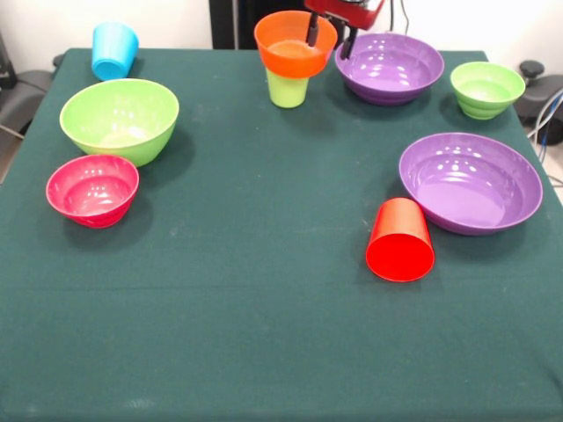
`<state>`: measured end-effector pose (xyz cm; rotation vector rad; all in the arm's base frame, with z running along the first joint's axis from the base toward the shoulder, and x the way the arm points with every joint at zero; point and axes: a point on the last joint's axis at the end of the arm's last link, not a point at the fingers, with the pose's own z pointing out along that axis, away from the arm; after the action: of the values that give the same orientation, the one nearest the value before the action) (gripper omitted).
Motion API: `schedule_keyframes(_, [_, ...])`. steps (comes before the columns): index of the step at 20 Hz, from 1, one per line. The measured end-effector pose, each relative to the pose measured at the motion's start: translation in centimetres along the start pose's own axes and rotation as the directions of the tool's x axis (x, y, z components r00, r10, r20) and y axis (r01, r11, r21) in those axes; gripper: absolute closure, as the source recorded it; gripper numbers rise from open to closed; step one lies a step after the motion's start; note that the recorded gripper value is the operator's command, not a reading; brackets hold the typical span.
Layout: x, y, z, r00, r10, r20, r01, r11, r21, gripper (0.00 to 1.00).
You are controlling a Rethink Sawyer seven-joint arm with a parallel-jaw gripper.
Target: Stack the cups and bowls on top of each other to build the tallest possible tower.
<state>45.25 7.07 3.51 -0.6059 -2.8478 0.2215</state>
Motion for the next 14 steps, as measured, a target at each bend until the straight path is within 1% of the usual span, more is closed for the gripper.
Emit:
schedule_keyframes(8, [0.16,-0.07,0.42,1.0,0.0,-0.009,0.0,1.0,0.004,0.0])
schedule_keyframes(9, [0.14,-0.1,0.43,1.0,0.001,-0.009,-0.001,1.0,0.004,1.0])
schedule_keyframes(14, [0.14,-0.16,0.4,1.0,0.002,-0.009,-0.001,1.0,0.005,1.0])
